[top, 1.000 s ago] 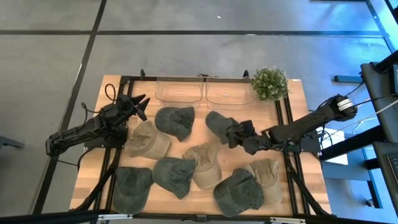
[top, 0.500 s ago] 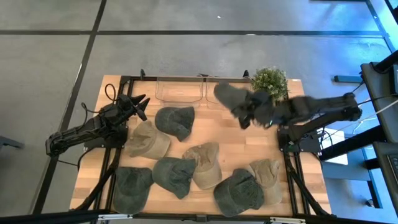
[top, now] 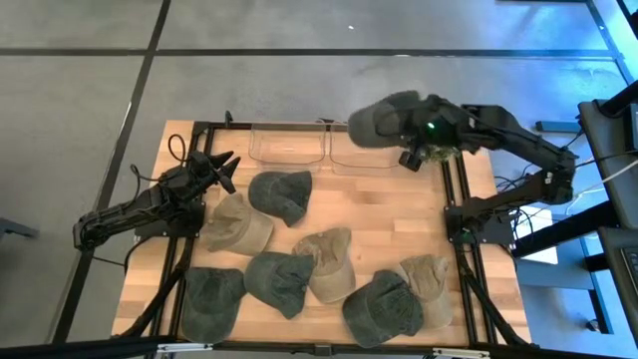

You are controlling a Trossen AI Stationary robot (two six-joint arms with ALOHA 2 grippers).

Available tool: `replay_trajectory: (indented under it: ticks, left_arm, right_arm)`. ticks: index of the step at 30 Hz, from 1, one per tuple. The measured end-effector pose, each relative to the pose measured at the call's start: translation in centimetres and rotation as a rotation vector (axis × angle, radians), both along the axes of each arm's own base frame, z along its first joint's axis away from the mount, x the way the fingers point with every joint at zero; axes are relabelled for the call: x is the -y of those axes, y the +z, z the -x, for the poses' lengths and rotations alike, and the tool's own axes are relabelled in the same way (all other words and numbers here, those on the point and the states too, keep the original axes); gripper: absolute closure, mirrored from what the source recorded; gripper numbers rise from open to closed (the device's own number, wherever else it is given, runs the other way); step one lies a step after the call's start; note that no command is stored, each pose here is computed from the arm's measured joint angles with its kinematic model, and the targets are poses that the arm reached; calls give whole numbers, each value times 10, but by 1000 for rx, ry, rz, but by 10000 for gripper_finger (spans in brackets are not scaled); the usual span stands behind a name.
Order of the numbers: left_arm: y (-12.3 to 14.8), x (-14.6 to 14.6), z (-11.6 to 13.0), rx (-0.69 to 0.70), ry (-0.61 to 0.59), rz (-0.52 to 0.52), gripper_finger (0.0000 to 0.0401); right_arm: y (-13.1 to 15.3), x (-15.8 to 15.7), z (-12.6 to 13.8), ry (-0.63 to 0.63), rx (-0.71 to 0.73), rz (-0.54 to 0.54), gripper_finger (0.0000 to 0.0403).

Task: Pick & Place hat
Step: Put the black cap into the right transparent bin

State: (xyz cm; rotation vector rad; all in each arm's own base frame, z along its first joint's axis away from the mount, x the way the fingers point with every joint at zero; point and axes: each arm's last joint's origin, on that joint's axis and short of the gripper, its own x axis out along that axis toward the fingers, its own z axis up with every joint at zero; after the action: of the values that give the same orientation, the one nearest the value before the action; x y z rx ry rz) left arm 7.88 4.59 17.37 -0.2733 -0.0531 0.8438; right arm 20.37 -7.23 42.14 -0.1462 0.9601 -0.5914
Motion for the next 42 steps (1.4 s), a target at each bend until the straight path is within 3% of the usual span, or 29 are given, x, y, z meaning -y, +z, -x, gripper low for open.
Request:
replay_trajectory:
  ticks: [6, 11, 20, 31, 37, 42]
  left_arm:
    - [0, 0, 0, 0, 2, 0, 235]
    - [0, 0, 0, 6, 3, 5, 237]
    - [0, 0, 0, 5, 12, 4, 236]
    - [0, -1, 1, 5, 29, 3, 236]
    - [0, -1, 1, 5, 30, 3, 237]
    - [0, -1, 1, 5, 30, 3, 235]
  right_arm:
    - [-25, 36, -13, -118, -165, 39, 384]
    - [-39, 57, -8, -231, -203, 19, 384]
    - [-57, 70, -7, -399, -109, -34, 384]
    - [-121, 77, -15, -586, -25, -53, 384]
    - [-144, 69, -16, -633, -11, -94, 372]
    - [-153, 63, -19, -615, 20, -207, 357]
